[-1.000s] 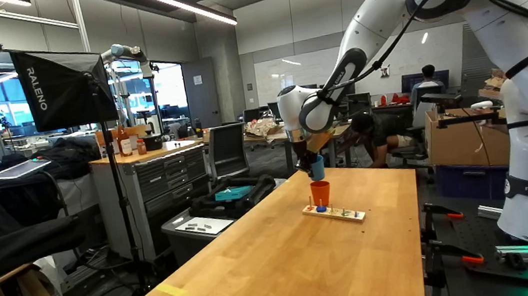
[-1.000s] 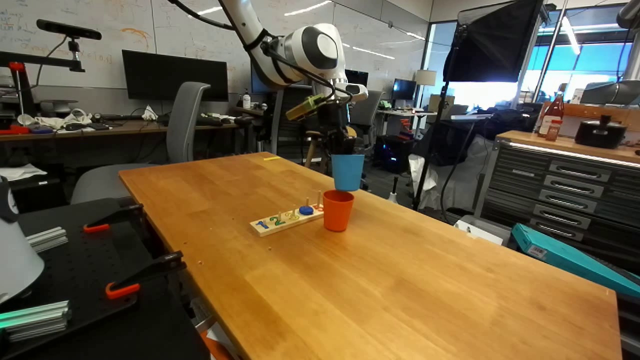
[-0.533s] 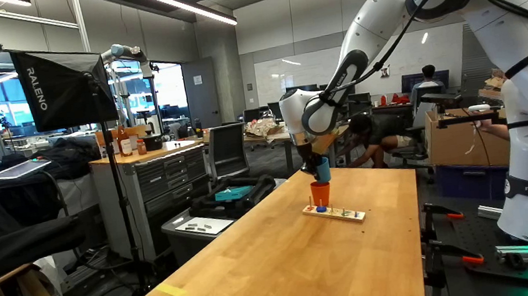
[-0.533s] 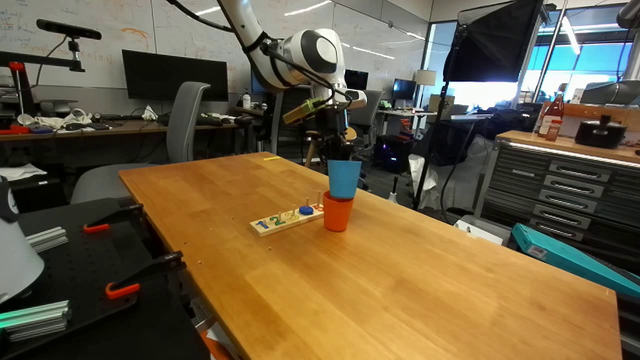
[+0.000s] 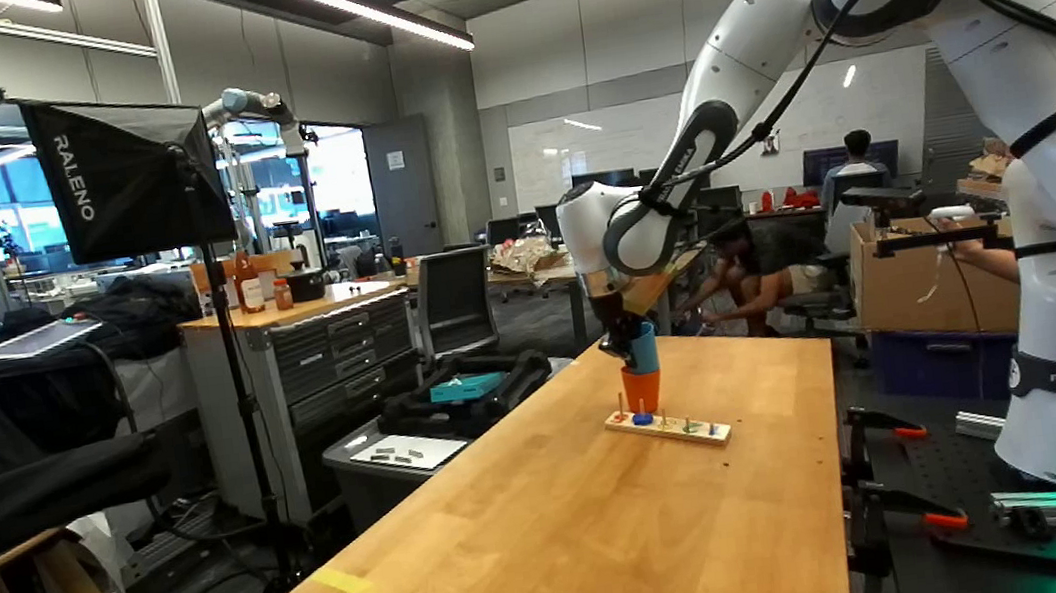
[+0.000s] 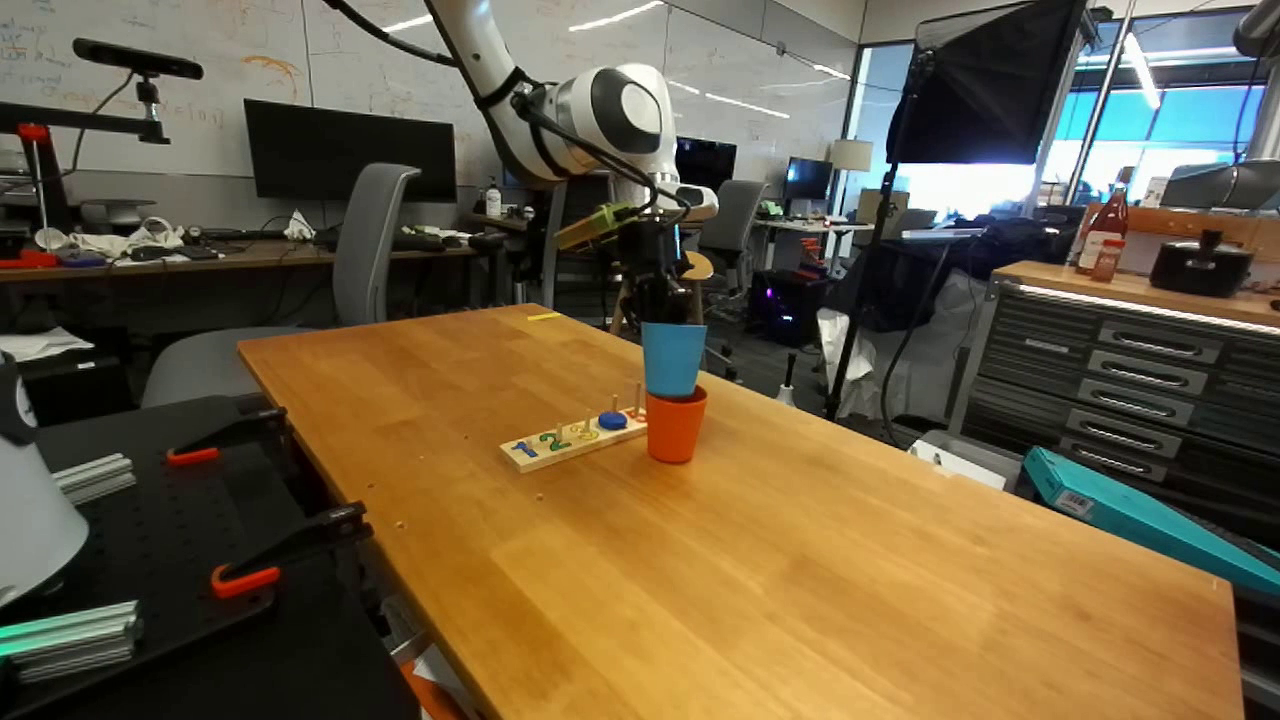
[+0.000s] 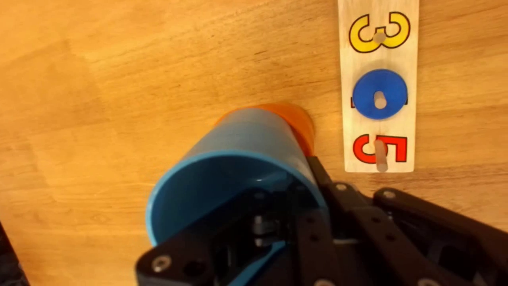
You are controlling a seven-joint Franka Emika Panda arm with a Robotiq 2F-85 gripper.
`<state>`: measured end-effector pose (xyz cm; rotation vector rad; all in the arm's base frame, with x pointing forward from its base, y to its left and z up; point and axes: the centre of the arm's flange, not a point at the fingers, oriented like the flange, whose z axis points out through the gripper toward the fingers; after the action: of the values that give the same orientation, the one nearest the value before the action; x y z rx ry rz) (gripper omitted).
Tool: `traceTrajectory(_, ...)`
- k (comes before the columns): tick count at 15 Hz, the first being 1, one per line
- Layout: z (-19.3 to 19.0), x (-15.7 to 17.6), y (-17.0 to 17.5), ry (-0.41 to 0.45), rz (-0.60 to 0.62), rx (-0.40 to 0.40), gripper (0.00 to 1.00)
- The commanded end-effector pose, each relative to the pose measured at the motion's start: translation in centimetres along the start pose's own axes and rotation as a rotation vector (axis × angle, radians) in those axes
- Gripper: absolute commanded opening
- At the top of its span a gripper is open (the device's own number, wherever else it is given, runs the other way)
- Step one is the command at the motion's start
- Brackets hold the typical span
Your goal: Put the light blue cup inside the orange cup
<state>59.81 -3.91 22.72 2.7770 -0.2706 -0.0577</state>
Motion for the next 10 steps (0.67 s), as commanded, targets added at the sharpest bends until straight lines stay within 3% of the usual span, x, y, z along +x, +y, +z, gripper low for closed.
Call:
traceTrajectory(1, -0.3, 0.9, 0.1, 0.011, 0.003, 0.033, 0.32)
traceTrajectory(3, -0.3, 1.0, 0.2, 0.014, 0.008, 0.039, 0.35)
traceTrajectory(10, -1.9, 1.7, 1.4, -0.003, 0.006, 0.087, 0.86)
